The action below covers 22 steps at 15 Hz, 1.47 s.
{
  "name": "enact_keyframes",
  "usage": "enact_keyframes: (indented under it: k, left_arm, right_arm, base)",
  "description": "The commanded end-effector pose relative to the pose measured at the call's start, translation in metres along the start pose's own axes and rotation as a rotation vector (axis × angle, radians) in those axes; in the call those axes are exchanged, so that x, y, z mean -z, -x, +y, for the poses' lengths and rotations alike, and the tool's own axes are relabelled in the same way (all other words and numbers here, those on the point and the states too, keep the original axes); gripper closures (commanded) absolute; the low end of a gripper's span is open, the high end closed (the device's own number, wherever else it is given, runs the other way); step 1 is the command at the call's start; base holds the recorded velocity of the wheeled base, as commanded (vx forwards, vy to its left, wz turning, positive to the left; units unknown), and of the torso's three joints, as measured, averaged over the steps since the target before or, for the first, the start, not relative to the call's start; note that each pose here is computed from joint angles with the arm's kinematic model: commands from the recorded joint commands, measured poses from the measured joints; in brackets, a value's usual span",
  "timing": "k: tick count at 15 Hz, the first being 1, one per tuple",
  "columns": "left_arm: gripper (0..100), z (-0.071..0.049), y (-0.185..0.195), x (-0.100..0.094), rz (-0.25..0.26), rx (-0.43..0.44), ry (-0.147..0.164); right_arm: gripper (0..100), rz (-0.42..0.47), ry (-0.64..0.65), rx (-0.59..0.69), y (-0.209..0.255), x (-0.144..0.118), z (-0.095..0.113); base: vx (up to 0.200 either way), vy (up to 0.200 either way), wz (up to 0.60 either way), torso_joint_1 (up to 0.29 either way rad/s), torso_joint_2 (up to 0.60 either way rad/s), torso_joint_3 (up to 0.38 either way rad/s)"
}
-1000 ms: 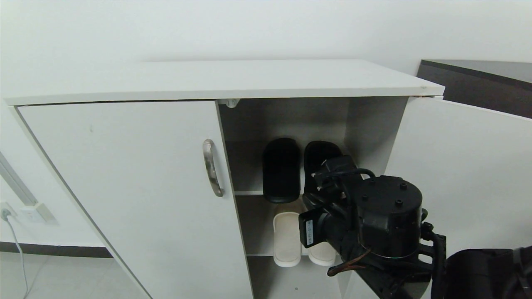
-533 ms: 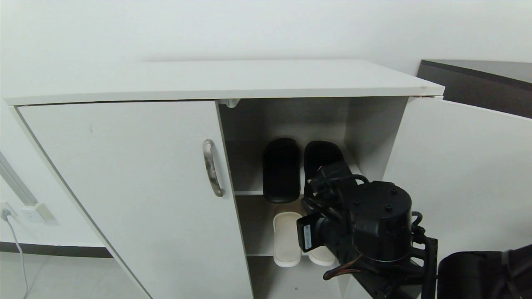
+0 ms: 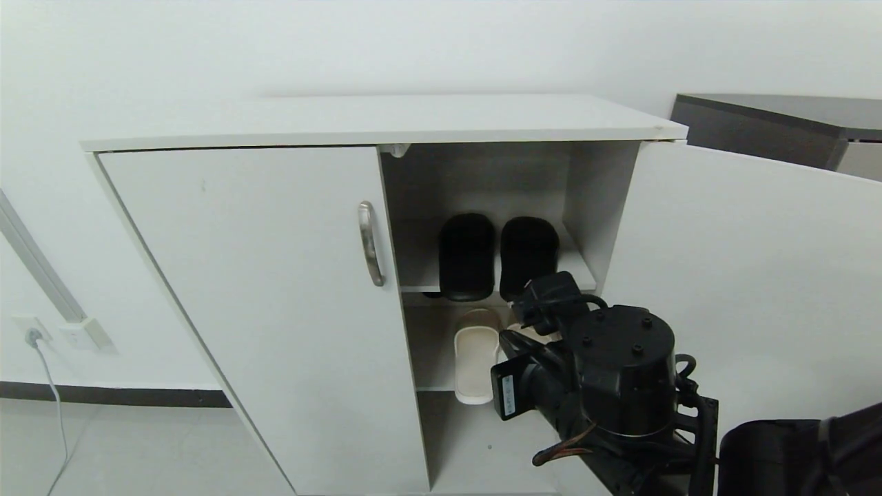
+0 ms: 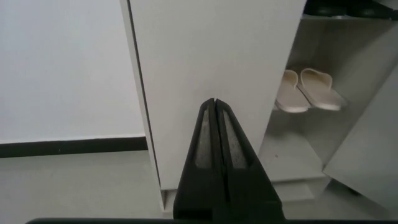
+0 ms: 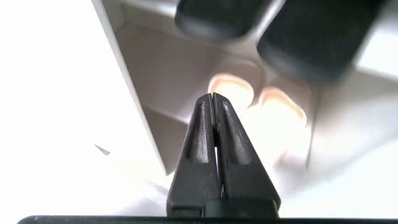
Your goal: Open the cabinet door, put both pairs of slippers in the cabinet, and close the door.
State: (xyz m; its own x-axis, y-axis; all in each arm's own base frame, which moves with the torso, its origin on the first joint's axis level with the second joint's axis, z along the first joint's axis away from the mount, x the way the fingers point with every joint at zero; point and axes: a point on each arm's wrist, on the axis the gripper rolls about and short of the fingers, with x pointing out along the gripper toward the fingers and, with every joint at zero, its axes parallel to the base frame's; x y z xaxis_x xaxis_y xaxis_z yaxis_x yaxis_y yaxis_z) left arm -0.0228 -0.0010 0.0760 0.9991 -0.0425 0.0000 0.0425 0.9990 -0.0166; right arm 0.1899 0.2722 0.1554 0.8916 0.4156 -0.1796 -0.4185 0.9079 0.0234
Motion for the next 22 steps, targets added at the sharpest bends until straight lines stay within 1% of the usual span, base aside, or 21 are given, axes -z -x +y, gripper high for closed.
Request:
enact_keyframes:
  k: [1, 9, 13, 16, 18, 22]
  left_arm:
    - [100, 0.000, 0.000, 0.000, 0.000, -0.001, 0.000]
    - [100, 0.000, 0.000, 0.000, 0.000, 0.000, 0.000]
    - [100, 0.000, 0.000, 0.000, 0.000, -0.001, 0.000]
    - [100, 0.000, 0.000, 0.000, 0.000, -0.001, 0.002]
    - [100, 0.000, 0.000, 0.000, 0.000, -0.001, 0.002]
    - [100, 0.000, 0.000, 0.000, 0.000, -0.003, 0.002]
  right_arm:
    - [100, 0.006, 0.005, -0.001, -0.002, 0.004, 0.001]
    - [100, 0.006, 0.006, 0.004, -0.002, 0.008, -0.001]
    - [100, 0.005, 0.041, 0.025, -0.005, 0.010, -0.009]
    - [100, 0.001, 0.040, 0.024, -0.004, 0.013, -0.009]
    - [100, 0.015, 0.050, 0.026, -0.003, 0.017, -0.011]
    - [100, 0.005, 0.054, 0.020, -0.002, 0.018, -0.011]
  base:
    - [-0.200, 0.000, 0.00, 0.012, 0.01, 0.002]
    - [-0.200, 0.000, 0.00, 0.002, 0.00, 0.002]
    - [-0.200, 0.000, 0.00, 0.006, 0.00, 0.004]
    - [0.000, 0.000, 0.00, 0.000, 0.00, 0.000]
    - [0.000, 0.000, 0.00, 0.000, 0.00, 0.000]
    - [0.000, 0.000, 0.00, 0.000, 0.00, 0.000]
